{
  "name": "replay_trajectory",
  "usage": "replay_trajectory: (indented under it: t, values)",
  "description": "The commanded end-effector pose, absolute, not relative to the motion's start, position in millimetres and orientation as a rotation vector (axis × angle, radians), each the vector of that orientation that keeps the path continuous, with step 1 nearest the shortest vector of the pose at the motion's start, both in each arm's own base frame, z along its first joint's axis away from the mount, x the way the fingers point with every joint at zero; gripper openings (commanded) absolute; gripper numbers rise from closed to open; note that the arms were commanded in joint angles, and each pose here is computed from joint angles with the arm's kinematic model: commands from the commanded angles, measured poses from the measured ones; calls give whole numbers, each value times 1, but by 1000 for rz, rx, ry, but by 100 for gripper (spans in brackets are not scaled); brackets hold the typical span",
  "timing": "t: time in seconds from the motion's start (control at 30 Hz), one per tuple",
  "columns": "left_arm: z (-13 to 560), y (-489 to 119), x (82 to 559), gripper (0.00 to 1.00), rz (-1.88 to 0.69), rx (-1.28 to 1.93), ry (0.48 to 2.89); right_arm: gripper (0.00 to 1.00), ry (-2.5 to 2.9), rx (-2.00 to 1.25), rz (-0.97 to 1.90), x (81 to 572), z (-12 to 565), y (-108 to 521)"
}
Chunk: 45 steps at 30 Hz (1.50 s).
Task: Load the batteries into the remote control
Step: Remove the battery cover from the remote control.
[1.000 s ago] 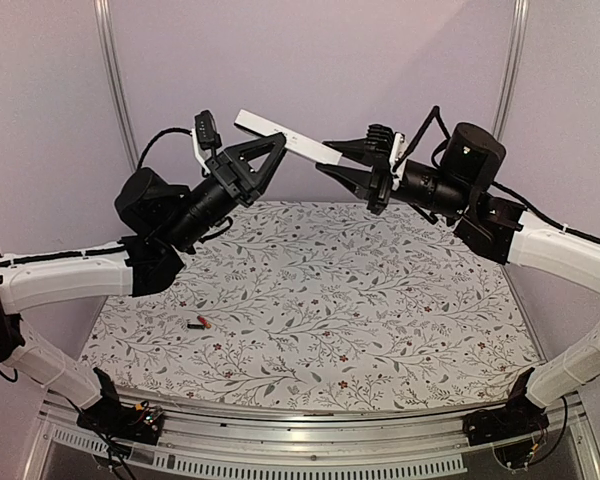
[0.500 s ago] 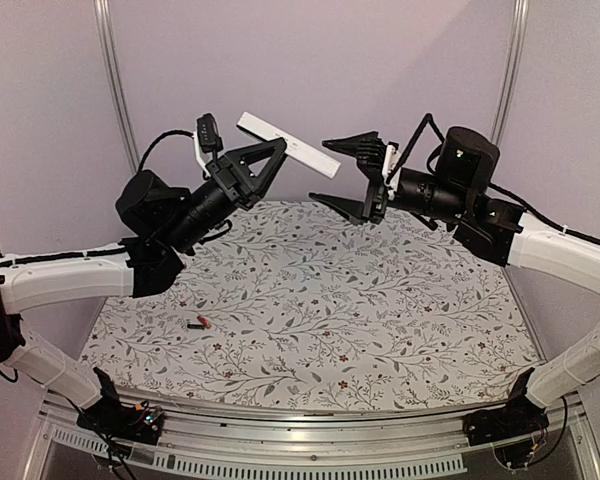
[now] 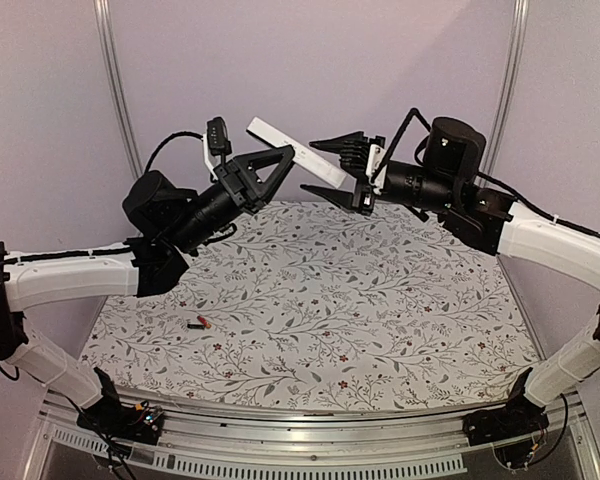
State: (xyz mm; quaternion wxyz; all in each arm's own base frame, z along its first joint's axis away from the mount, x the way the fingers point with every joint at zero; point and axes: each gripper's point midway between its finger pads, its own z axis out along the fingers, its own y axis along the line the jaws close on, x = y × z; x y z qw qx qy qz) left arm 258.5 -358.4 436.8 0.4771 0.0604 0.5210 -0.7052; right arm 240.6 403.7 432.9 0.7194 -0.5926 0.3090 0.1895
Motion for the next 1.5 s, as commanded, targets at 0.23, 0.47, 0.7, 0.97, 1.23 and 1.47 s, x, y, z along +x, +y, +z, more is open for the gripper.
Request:
replay_trajectory:
  t: [0.23,0.47,0.7,0.97,1.23,1.47]
  values:
    - [446,-356,261,0,-1724,170,1246,25,690,-1354,449,235,426,407]
    - [443,-351,264,0,-1717,153,1252,0,735,-1350,458,236,417,404]
    - [443,-342,267,0,-1694,127,1246,32,767,-1335,454,236,414,397]
    - [441,-341,268,0,-1695,125,1250,85,784,-1305,422,237,420,389]
    - [440,-335,267,0,-1685,115,1247,99,852,-1217,297,245,431,360]
    - [439,-334,266,0,-1685,117,1248,85,906,-1206,200,244,429,335]
